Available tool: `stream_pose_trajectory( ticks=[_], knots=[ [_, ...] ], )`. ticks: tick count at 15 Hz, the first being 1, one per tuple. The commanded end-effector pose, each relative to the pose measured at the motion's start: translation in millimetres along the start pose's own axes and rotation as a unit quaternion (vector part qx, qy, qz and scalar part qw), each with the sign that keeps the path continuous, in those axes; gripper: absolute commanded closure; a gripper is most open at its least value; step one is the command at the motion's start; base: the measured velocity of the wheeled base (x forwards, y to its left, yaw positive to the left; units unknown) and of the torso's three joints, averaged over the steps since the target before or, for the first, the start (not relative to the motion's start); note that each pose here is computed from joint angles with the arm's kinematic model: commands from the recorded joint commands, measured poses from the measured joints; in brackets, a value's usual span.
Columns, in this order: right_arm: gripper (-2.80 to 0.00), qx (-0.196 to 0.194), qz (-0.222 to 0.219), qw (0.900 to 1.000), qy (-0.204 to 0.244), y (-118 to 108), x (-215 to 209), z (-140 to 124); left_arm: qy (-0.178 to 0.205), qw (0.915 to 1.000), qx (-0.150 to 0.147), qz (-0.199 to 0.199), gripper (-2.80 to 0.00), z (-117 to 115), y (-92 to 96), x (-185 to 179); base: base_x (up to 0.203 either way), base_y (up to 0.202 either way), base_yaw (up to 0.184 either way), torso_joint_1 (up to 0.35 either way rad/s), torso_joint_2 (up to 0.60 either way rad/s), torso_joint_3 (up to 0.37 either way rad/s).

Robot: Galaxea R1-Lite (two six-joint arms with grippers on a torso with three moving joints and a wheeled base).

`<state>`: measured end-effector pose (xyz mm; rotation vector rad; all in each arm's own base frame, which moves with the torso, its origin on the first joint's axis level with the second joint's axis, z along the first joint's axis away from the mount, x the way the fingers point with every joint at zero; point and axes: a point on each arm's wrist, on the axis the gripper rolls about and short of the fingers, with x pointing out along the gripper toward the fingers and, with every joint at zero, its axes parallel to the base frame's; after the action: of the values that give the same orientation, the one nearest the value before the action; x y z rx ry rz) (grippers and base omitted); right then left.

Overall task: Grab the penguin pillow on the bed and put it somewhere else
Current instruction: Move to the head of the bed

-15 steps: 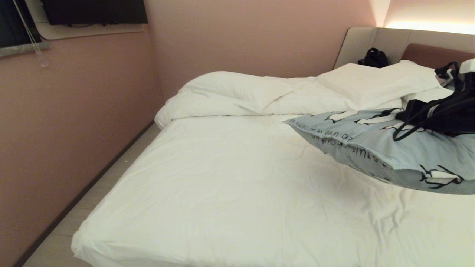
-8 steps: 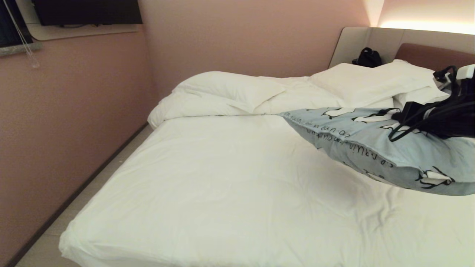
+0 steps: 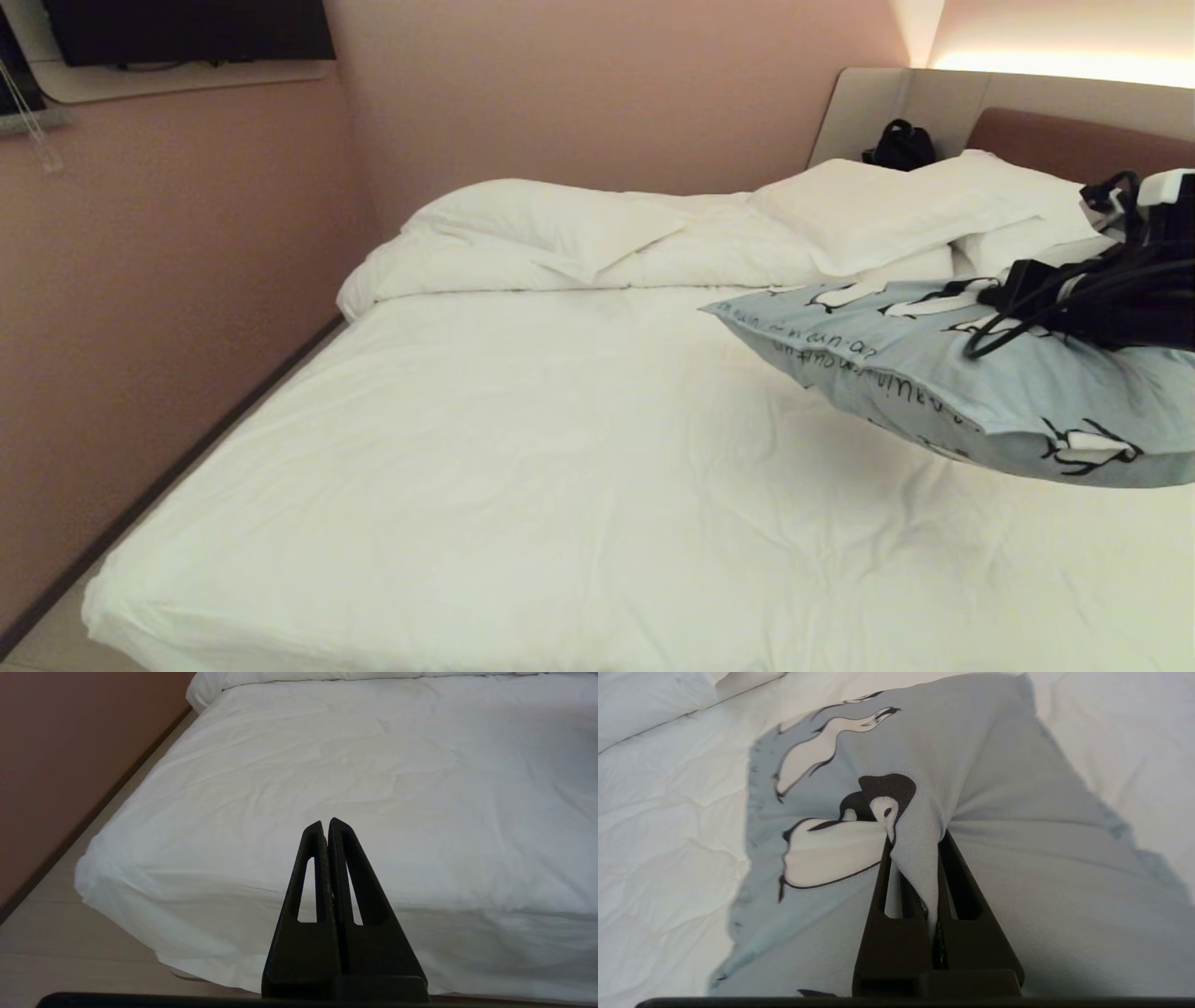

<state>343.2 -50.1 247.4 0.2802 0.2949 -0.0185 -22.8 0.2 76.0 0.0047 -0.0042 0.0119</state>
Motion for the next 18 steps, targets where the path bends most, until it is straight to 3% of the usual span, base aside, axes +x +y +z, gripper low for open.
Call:
stream_pose_trajectory(
  ticks=[1,18],
  knots=[
    [0.00,0.001,-0.001,1.000,0.000,-2,3,-1,0.000,1.0000,0.000,0.001,0.00,0,0.0,0,0.000,-0.193,0.000,0.002,0.01,0.005],
    [0.00,0.006,-0.033,0.999,0.003,-29,16,-4,0.000,1.0000,-0.002,0.000,0.00,0,0.0,0,0.000,-0.195,0.000,0.003,0.00,0.002]
  ],
)
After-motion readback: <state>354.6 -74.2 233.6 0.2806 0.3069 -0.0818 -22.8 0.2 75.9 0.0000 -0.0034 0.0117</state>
